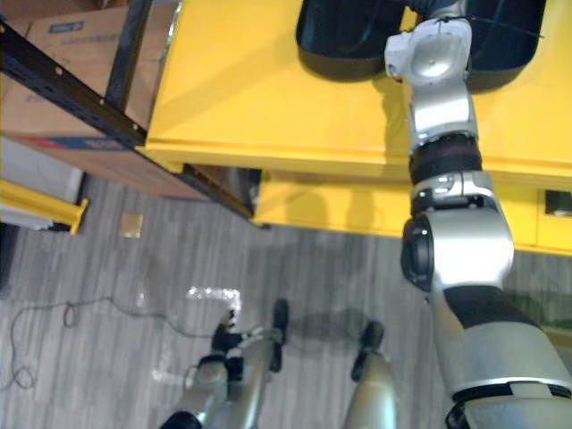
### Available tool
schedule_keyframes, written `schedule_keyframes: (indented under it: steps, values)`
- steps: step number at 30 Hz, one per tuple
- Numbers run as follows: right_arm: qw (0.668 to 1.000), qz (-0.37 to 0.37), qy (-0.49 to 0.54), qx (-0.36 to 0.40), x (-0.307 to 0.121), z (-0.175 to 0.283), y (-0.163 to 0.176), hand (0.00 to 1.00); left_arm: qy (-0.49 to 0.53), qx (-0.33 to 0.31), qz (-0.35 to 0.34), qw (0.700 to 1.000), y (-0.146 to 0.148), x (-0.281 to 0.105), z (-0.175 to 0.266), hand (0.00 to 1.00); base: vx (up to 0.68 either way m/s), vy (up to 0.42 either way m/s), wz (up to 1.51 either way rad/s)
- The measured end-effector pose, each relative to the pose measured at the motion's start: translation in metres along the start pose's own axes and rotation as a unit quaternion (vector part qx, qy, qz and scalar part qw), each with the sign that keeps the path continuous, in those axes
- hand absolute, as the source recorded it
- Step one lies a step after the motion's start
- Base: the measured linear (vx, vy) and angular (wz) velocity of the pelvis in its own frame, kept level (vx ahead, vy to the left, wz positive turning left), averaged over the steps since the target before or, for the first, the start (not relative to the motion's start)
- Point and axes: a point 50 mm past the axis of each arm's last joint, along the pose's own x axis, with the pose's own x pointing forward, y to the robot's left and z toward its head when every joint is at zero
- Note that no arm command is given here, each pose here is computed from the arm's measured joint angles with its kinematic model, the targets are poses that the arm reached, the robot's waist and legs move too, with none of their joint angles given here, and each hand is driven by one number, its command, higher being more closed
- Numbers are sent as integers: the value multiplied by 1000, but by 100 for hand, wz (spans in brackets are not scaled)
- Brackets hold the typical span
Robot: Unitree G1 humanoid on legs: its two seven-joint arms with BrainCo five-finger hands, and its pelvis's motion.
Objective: Walk over and take plastic housings, then place them on the shelf
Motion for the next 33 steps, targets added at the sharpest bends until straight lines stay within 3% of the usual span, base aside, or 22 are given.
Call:
schedule_keyframes:
  steps: [5, 16, 20, 33]
  values:
    - [998, -38, -17, -45, -1, 2, -4, 0, 1, 0, 3, 1000, 0, 0, 0, 0, 14, 4, 0]
    - [982, -148, -101, -61, -4, 39, -28, 0, -1, 3, 21, 1000, 1, 4, 5, 0, 21, 12, 0]
    - [982, -135, -116, -62, -6, 41, -22, 0, 1, 2, 23, 1000, 2, 4, 4, 0, 0, 0, 0]
    - [993, -34, -92, 70, -9, 36, -4, 0, 6, -7, 29, 1000, 6, 3, 1, 0, 21, 4, 4]
